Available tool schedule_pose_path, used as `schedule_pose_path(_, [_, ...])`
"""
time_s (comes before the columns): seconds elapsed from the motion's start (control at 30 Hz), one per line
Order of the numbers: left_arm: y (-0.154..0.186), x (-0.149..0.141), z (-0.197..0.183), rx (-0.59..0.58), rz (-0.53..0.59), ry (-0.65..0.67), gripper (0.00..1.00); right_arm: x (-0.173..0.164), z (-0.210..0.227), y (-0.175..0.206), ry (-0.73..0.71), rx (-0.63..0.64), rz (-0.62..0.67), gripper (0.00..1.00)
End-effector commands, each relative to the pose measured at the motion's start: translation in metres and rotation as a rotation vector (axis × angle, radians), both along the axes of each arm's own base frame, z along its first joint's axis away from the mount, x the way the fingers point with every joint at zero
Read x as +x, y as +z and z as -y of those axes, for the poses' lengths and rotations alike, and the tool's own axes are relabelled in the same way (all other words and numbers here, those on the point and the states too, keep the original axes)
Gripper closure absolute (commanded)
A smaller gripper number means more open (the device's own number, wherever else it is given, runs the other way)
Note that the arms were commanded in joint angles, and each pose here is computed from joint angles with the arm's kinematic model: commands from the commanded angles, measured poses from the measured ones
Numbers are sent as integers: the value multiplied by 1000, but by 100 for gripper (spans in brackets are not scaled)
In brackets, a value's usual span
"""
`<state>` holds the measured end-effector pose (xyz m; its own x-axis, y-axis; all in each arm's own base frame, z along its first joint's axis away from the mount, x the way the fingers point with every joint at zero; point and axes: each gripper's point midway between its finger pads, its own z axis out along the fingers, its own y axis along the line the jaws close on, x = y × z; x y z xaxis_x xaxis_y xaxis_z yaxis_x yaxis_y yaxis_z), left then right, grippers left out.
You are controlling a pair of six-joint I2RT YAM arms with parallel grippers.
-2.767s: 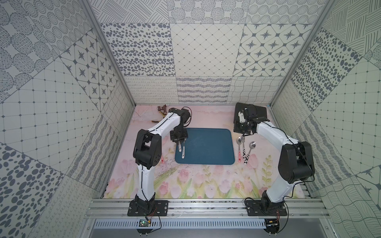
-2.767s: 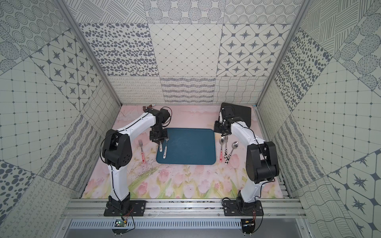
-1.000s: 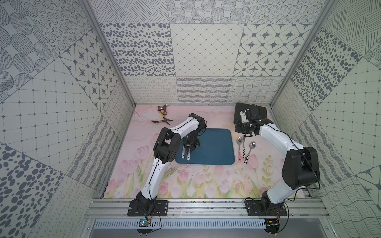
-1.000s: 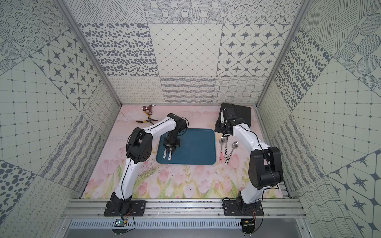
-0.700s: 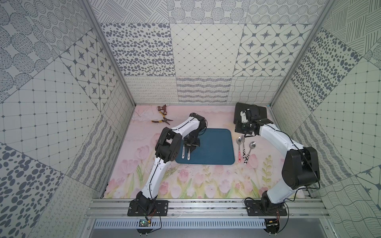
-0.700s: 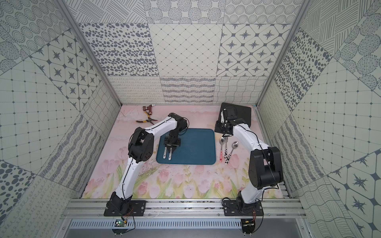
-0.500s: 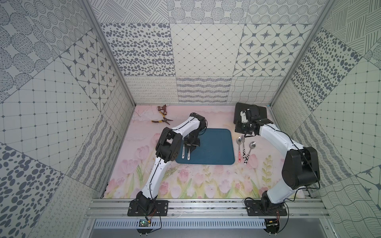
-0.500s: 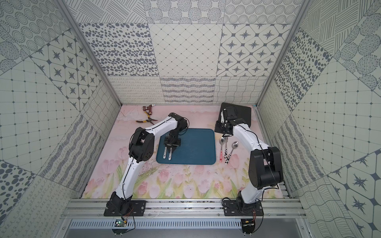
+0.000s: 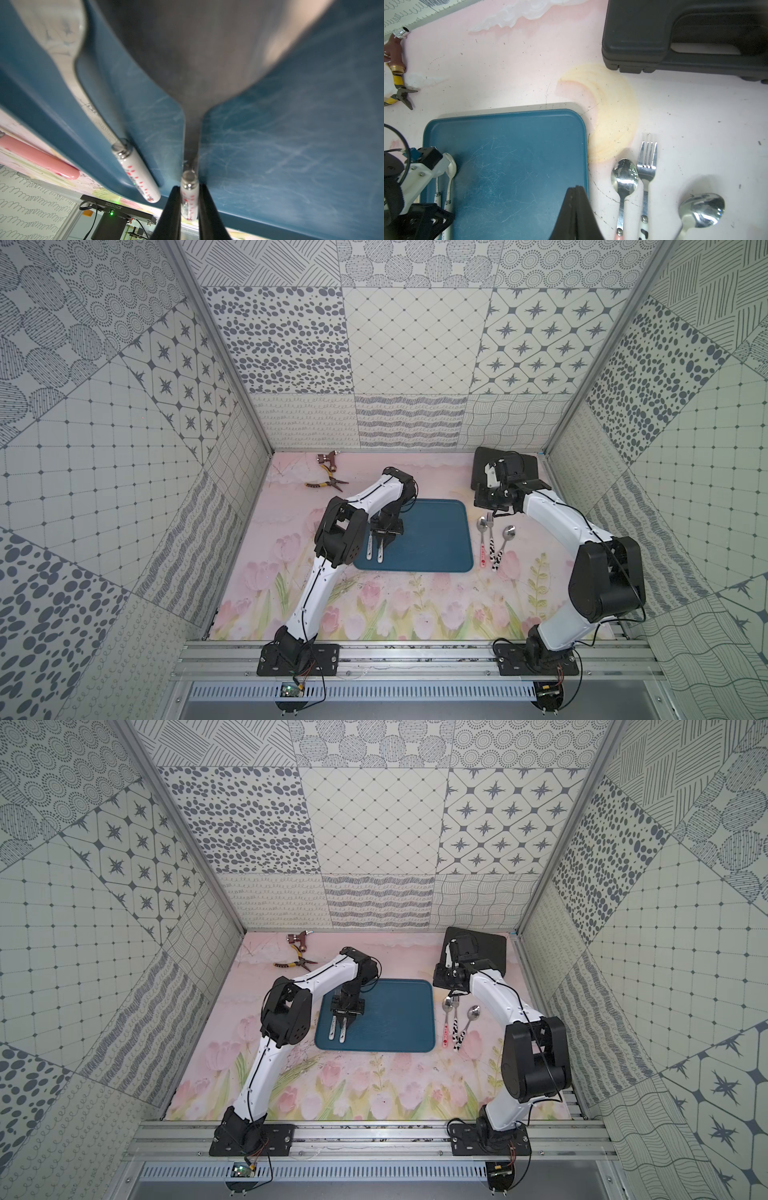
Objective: Set the spoon and fork side by side
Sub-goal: Place the spoon on the tray.
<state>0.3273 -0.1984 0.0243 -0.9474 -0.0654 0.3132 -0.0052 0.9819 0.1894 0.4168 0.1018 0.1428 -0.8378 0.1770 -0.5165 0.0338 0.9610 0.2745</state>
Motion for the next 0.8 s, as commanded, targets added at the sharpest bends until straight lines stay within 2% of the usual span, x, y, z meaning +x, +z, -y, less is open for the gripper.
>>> schedule_pose_path(0.0, [-10,25,11,-56,106,20,77,1,4,16,-10,-1,57,92])
schedule_pose_path(0.3, [-8,21,12,-80,114,24,70,1,4,17,-11,-2,61,88])
schedule_pose_path(0.4, [1,27,18,-116,148,23,67,0,5,17,-13,-4,62,86])
schedule_pose_path(0.57, [41,48,31,-198,278,2,59,-1,9,19,-24,-19,70,83])
schedule_pose_path(0.77, [109,64,17,-168,439,-31,52,-10,20,12,-63,-76,46,81])
